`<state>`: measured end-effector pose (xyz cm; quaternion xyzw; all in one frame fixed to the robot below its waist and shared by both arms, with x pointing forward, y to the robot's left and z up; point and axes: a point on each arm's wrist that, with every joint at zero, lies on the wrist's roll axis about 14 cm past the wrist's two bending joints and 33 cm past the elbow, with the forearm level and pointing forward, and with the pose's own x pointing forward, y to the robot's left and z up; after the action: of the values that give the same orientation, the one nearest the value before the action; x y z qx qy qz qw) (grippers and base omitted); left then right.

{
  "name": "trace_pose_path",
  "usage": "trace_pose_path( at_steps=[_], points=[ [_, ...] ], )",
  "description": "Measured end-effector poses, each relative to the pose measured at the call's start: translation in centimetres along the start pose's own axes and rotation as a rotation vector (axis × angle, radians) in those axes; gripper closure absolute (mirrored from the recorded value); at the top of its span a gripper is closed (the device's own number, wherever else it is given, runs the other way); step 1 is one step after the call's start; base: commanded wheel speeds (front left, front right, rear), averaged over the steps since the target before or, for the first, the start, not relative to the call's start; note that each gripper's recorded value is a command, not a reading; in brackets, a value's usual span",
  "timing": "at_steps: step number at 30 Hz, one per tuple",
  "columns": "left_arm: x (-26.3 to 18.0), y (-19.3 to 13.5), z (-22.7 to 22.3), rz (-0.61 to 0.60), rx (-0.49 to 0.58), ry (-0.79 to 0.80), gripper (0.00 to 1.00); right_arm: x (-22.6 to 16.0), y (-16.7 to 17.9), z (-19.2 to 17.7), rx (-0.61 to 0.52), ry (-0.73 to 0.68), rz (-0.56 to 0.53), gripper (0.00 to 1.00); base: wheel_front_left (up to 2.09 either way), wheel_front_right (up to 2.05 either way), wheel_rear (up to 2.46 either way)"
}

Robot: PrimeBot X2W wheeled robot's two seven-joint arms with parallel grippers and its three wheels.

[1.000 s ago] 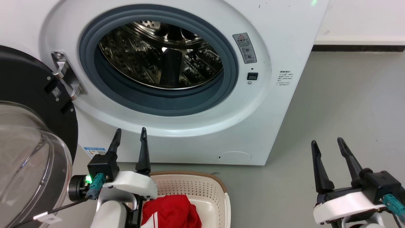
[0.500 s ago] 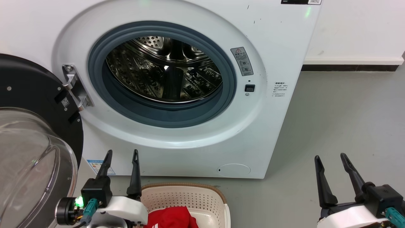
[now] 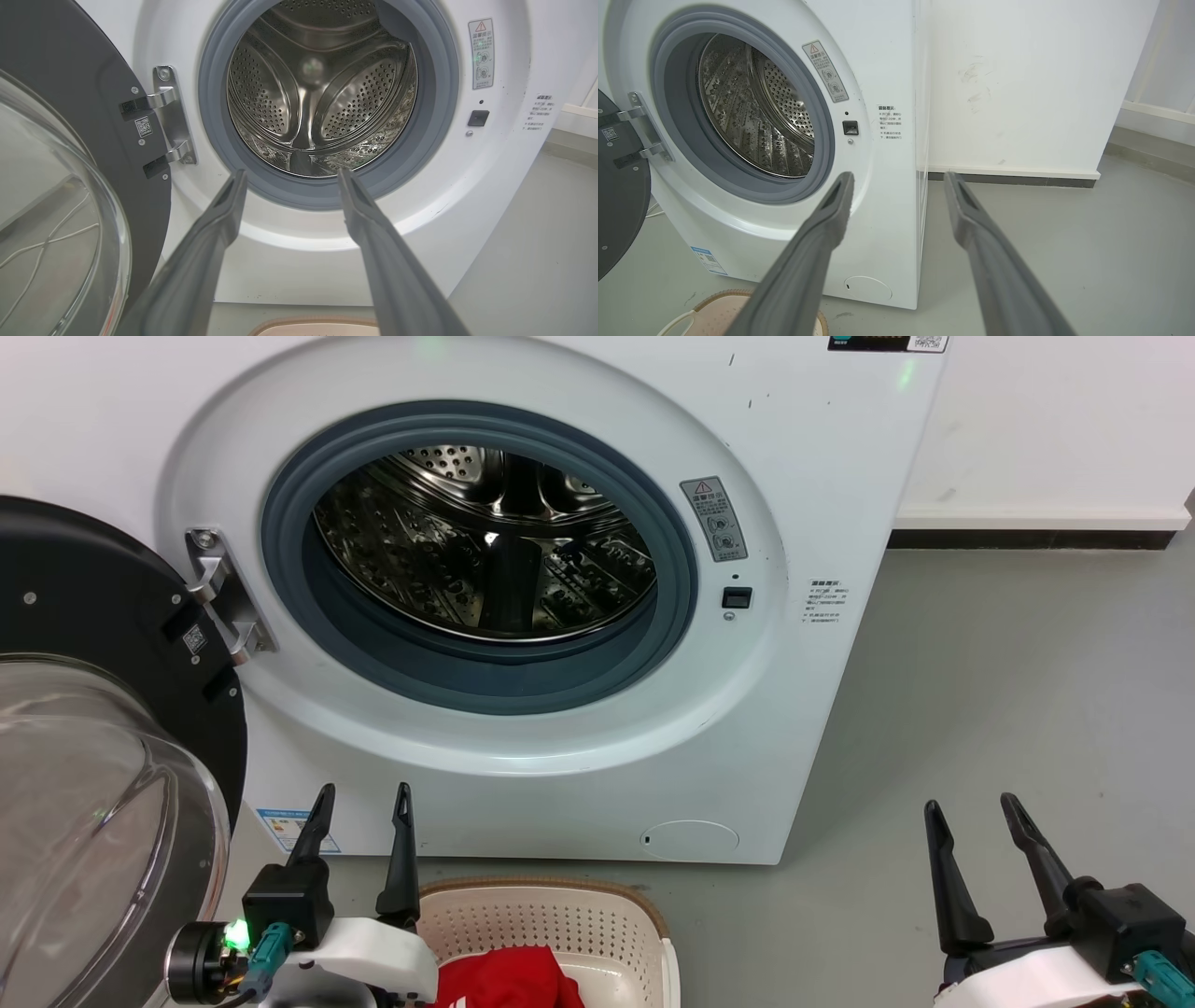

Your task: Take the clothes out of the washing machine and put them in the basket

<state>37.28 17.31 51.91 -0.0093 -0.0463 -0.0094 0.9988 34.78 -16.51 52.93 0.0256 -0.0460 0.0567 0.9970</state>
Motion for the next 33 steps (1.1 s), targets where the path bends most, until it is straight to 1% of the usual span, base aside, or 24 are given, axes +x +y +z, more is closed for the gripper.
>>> trace_pose_path(
  at_steps=[10, 11, 15, 23, 24, 33],
  points=[
    [0.1, -0.3, -0.1, -0.007, -0.002, 0.003, 0.00, -0.2, -0.1, 0.0, 0.002, 0.000, -0.004, 0.00, 0.00, 0.00, 0.00],
    [0.1, -0.3, -0.3, -0.007, -0.002, 0.007, 1.00, -0.2, -0.1, -0.1, 0.002, 0.004, -0.004, 1.00, 0.00, 0.00, 0.00],
    [-0.6, -0.1, -2.1, 0.004, -0.016, 0.071, 1.00, -0.5, -0.1, -1.3, 0.018, 0.041, -0.007, 1.00, 0.00, 0.00, 0.00],
    [-0.7, 0.7, -2.9, 0.047, -0.177, 0.121, 1.00, -0.6, -0.6, -1.9, 0.188, 0.057, -0.037, 1.00, 0.00, 0.00, 0.00],
    [-0.7, 0.8, -3.0, 0.057, -0.218, 0.127, 1.00, -0.5, -0.7, -2.1, 0.228, 0.060, -0.044, 1.00, 0.00, 0.00, 0.00],
    [-0.7, 1.2, -3.4, 0.083, -0.385, 0.151, 1.00, -0.1, -1.2, -2.2, 0.389, 0.059, -0.068, 1.00, 0.00, 0.00, 0.00]
  ],
)
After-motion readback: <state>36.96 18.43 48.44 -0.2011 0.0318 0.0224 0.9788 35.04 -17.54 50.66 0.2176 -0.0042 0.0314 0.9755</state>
